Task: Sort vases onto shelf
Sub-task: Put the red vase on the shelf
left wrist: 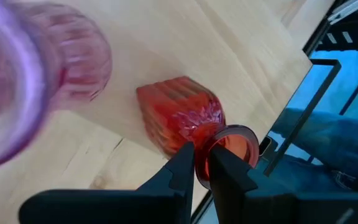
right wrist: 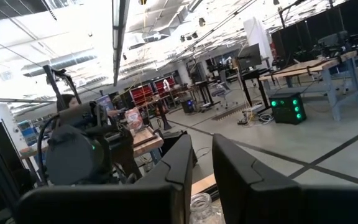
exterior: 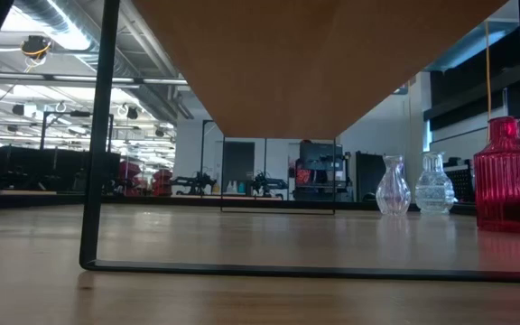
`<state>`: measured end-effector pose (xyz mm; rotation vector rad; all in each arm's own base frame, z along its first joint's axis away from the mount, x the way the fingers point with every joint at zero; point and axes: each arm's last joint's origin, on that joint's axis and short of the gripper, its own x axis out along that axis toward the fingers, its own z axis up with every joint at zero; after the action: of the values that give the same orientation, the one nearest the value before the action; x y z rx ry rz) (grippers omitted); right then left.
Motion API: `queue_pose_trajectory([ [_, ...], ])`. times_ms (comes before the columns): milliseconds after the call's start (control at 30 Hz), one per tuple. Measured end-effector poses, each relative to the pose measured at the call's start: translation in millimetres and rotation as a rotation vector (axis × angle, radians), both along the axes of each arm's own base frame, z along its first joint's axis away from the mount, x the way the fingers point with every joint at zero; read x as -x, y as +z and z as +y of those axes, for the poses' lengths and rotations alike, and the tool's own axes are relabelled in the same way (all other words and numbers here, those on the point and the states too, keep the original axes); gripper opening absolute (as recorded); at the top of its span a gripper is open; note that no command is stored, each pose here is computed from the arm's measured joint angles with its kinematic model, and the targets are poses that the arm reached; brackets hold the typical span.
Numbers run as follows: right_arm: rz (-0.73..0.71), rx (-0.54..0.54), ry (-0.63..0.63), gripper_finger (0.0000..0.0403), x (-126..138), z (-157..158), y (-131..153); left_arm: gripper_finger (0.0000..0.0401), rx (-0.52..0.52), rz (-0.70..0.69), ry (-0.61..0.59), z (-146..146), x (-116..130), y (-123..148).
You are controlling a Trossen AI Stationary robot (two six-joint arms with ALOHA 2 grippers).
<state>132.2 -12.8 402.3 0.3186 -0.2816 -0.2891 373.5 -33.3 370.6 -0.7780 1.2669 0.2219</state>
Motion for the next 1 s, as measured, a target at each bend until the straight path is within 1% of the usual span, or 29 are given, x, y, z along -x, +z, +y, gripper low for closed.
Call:
queue_pose_trajectory([
  [167, -0.010, -0.029, 0.023, 0.0053, -0.2, 0.5, 0.0, 0.0038, 0.015, 0.007, -0.010, 0.9, -1.3, -1.9],
  [767, 0.011, -0.030, 0.028, 0.0053, -0.8, 0.6, -2.2, 0.0039, -0.001, 0.006, -0.021, 1.3, -0.9, -1.9],
  [867, 0.011, -0.031, 0.026, 0.0053, -0.8, 0.5, -2.2, 0.0051, -0.008, 0.007, -0.021, 1.5, -0.7, -2.0],
  [1000, 0.012, -0.031, 0.025, 0.0053, -0.7, 0.5, -2.3, 0.0082, -0.014, 0.013, -0.018, 1.7, -0.3, -2.4],
])
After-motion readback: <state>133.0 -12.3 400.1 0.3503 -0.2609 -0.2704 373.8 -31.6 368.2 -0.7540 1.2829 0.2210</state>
